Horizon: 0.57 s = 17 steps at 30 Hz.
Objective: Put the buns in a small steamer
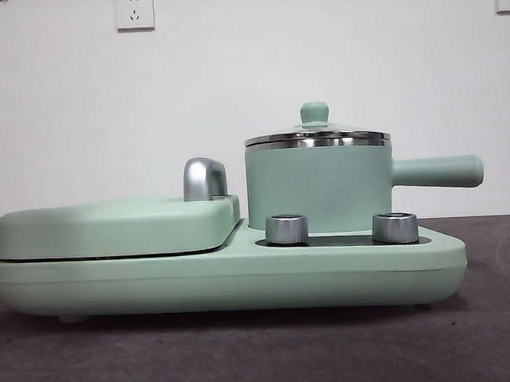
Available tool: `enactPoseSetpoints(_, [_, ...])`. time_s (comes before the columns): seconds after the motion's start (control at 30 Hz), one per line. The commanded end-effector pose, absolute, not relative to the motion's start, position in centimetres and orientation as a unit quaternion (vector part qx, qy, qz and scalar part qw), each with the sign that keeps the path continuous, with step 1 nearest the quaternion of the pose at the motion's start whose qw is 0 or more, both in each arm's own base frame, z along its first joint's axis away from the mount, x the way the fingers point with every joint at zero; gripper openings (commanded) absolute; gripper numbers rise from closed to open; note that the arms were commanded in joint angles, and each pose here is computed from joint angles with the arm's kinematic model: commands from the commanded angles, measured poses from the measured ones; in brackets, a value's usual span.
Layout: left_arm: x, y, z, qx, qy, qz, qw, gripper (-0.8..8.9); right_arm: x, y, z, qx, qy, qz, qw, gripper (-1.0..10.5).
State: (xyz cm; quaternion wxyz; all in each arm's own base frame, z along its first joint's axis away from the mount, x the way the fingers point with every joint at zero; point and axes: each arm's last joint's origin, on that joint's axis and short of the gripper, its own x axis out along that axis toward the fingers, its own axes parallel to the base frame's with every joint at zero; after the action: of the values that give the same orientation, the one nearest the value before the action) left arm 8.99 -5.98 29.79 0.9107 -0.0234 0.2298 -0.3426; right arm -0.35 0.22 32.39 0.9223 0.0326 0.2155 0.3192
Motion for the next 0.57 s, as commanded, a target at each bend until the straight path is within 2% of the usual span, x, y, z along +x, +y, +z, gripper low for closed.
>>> enactPoseSetpoints(0.03, [9.0,-4.8,27.9,-0.043,0.169,-0.303,0.937,0.11,-0.4,0.2,32.6,0.032,0.207,0.323,0.923,0.2])
enactPoseSetpoints(0.23, [9.0,-2.6,23.1,-0.036,0.073,-0.208,0.975,0.11,-0.4,0.2,32.6,0.032,0.207,0.323,0.923,0.2])
enactPoseSetpoints(0.37, [9.2,-1.7,20.0,-0.041,0.069,-0.127,0.989,0.11,-0.4,0.2,32.6,0.032,0.207,0.323,0.923,0.2])
enactPoseSetpoints(0.57, [9.2,-1.0,17.3,-0.043,0.073,-0.059,0.995,0.11,-0.4,0.2,32.6,0.032,0.207,0.323,0.923,0.2])
